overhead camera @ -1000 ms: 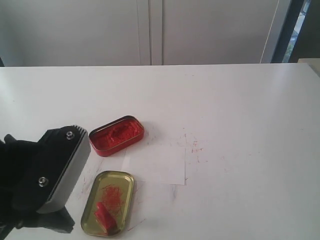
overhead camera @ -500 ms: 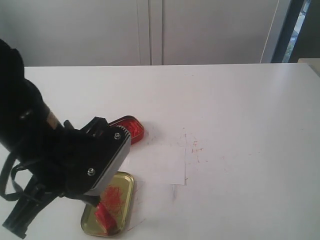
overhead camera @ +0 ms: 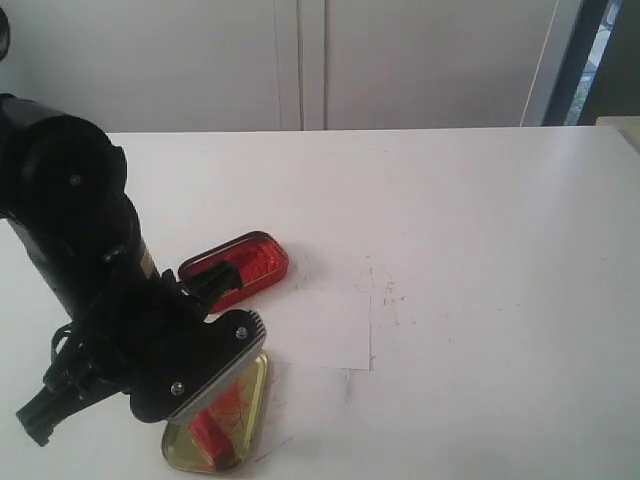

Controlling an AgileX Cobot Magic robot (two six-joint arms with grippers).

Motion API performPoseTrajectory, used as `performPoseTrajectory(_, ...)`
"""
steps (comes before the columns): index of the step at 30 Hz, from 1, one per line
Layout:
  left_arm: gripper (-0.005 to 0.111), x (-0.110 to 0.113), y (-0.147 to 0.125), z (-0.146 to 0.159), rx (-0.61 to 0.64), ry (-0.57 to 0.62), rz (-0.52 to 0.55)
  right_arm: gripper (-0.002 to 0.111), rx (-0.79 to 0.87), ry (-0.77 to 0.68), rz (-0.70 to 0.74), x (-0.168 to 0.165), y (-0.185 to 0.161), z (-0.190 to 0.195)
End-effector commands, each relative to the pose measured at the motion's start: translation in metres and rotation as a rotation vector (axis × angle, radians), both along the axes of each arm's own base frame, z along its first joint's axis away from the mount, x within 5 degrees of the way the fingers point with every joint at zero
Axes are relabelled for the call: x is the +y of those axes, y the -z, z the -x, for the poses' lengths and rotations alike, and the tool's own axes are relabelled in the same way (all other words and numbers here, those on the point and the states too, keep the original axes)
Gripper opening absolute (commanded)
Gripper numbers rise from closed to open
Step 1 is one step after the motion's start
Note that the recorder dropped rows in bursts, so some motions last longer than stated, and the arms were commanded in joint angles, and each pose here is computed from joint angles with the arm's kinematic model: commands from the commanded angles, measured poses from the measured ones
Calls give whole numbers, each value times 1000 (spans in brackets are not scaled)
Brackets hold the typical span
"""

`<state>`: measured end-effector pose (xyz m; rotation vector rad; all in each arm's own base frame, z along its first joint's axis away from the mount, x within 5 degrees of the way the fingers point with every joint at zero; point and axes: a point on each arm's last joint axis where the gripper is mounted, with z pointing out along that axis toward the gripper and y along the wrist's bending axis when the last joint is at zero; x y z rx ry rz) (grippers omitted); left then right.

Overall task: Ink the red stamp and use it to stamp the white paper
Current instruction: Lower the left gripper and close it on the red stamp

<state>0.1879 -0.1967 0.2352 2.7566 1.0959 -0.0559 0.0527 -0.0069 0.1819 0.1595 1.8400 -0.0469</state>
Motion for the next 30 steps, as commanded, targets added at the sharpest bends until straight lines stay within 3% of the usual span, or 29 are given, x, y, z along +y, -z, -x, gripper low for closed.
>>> performPoseTrajectory(1, 29, -3, 6, -2, -4, 15, -14, 0, -14, -3, -2, 0, 0, 0)
performPoseTrajectory(3, 34, -5, 8, -4, -21, 12, 0, 0, -14, -3, -2, 0, 0, 0)
performPoseTrajectory(13, 34, -15, 30, -12, 11, -5, -6, 0, -14, -3, -2, 0, 0, 0)
performPoseTrajectory(30, 34, -20, 45, -15, 50, 1, -14, 0, -14, -3, -2, 0, 0, 0)
